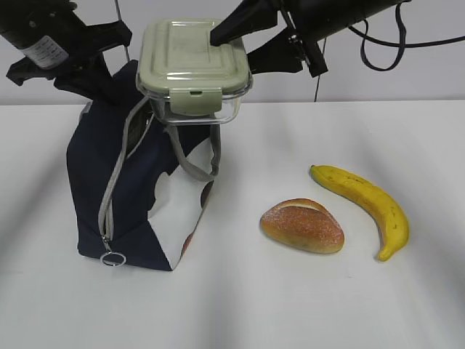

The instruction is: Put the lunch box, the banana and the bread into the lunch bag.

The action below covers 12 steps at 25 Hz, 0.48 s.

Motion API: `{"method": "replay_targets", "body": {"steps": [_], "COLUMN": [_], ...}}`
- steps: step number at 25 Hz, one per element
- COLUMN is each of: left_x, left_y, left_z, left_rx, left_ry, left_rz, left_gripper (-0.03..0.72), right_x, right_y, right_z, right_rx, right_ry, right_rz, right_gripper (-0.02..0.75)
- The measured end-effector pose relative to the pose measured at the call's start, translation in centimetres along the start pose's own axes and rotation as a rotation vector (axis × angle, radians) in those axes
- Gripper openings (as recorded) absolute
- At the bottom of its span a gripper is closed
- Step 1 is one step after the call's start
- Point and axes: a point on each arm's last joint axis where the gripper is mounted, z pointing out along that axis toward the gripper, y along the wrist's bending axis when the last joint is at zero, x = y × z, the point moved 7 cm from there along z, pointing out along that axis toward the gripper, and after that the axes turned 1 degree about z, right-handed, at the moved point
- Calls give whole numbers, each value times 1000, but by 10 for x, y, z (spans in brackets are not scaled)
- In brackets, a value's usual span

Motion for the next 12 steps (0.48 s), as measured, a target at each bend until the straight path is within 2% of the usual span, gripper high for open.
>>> {"method": "replay_targets", "body": {"steps": [5, 12], "left_x": [0, 0], "left_y": [0, 0], "left_z": [0, 0], "left_rx": [1, 2], "left_ry": [0, 1], "left_rz": [0, -1], "left_gripper": [-3, -3], "right_x": [5, 4], "right_y": [3, -19], "right_z": [10, 37], "right_rx": [-6, 15], "right_ry": [27, 41], "right_rz": [2, 49], "right_gripper": [375, 375]}}
